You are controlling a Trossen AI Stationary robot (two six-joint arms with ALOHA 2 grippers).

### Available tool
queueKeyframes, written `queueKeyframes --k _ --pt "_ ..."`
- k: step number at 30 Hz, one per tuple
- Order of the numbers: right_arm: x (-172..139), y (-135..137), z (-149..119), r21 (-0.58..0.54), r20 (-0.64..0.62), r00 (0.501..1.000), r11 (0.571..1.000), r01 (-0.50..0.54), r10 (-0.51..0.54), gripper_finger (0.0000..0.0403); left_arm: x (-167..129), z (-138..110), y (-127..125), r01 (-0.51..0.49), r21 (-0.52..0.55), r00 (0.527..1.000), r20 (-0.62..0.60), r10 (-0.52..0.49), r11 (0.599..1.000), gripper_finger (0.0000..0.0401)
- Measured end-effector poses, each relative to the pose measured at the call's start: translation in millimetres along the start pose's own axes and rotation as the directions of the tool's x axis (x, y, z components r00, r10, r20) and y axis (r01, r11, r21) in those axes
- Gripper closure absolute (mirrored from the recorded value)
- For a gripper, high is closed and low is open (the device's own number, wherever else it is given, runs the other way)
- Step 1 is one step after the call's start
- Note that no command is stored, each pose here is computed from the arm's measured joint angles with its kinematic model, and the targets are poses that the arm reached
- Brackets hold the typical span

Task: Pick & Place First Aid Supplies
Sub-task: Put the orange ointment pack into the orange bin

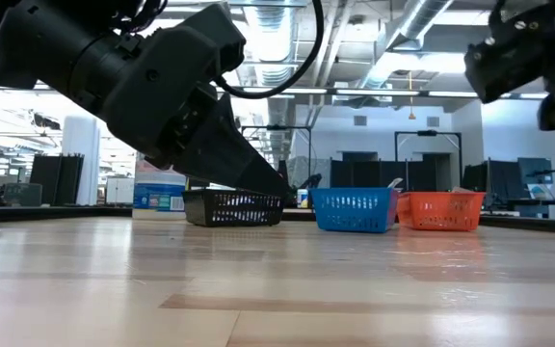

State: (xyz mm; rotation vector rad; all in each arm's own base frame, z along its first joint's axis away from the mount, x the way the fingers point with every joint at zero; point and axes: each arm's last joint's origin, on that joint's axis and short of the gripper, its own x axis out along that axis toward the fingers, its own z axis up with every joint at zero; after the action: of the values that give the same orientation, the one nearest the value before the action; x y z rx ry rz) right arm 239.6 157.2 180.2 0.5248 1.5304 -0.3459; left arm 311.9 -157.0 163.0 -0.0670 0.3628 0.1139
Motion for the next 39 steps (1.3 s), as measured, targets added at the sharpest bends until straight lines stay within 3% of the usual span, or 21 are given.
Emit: queueKeyframes --k 6,9,11,14,17,22,29,36,39 --pt "0 8 5 -0.188 0.039 0.996 0.980 -0.073 0.082 0.0325 0 0 0 0.000 -0.001 1.000 0.001 0.000 1.000 0.0329" --pt "-1 7 6 -0.331 0.044 0.996 0.941 -0.063 0.083 0.0327 0 0 0 0.000 -0.002 1.000 0.003 0.000 1.000 0.0329" --pt "-1 5 10 -0.370 0.102 0.993 0.929 -0.015 0.057 0.0331 0 0 0 0.000 -0.002 1.000 0.003 0.000 1.000 0.0329" --pt "-2 3 16 -0.337 0.162 0.986 0.941 0.023 0.034 0.0338 0 0 0 0.001 -0.002 1.000 0.003 -0.001 1.000 0.0329" --pt "-2 3 16 -0.323 0.088 0.994 0.946 -0.038 0.070 0.0338 0 0 0 0.001 -0.002 1.000 0.003 -0.001 1.000 0.0329" --pt "-1 6 4 -0.177 0.008 0.997 0.981 -0.079 0.082 0.0321 0 0 0 0.001 -0.002 1.000 0.003 -0.001 1.000 0.0329" --pt "3 18 -14 -0.076 0.012 0.995 0.992 -0.099 0.100 0.0258 0 0 0 0.000 -0.002 1.000 0.003 0.000 1.000 0.0329" --pt "30 26 -22 -0.018 0.016 1.000 1.000 -0.012 0.012 0.0193 0 0 0 0.002 0.009 1.000 0.003 -0.002 1.000 0.0329" --pt "40 25 -21 0.012 0.038 0.998 0.999 0.040 -0.041 0.0183 0 2 -2 0.058 0.081 0.998 0.007 -0.059 0.995 0.0329"
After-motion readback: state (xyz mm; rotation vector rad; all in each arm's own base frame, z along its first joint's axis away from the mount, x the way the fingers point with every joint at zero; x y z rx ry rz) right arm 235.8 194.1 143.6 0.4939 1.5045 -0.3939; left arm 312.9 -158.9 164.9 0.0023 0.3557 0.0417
